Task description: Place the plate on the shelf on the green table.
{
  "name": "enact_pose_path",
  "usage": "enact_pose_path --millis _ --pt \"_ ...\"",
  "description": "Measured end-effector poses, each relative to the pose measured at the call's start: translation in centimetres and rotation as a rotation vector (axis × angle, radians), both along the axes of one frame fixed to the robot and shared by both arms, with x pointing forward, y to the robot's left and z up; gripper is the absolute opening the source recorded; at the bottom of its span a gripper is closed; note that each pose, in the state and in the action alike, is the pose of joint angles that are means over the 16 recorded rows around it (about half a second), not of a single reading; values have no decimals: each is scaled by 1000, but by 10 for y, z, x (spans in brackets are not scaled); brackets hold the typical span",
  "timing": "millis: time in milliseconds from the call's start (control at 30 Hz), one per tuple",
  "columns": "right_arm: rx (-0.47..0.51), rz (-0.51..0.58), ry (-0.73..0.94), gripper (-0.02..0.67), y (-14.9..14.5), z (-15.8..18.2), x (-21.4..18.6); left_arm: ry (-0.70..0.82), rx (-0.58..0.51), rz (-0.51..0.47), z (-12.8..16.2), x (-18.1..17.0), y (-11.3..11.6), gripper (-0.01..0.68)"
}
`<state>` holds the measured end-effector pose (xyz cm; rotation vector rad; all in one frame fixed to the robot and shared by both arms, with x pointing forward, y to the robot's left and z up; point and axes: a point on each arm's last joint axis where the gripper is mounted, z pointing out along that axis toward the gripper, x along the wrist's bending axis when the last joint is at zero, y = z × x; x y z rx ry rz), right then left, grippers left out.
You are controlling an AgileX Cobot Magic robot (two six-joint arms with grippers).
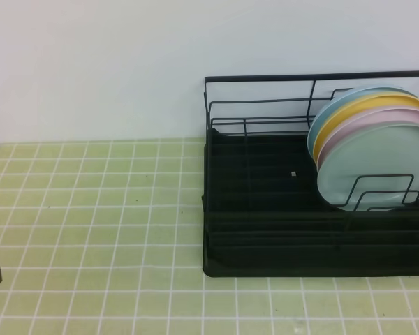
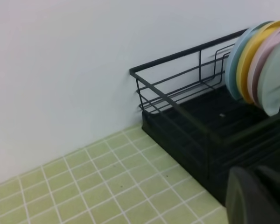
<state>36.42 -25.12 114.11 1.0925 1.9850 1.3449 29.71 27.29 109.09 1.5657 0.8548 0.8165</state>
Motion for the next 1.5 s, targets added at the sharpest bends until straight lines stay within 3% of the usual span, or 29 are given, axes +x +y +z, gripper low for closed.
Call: enact_pose_path --millis 300,700,967,1500 --pt "-40 -36 -68 1 -4 -38 -55 33 19 0 -4 0 0 -2" --pt "-122 -131 -42 1 -15 -77 -68 95 139 5 -16 -1 3 -2" --pt "-163 -200 -87 1 -21 -82 -71 105 201 -13 -25 -5 5 -2" --pt "-153 -239 -149 1 -25 -83 -78 111 183 -20 -29 -13 10 -2"
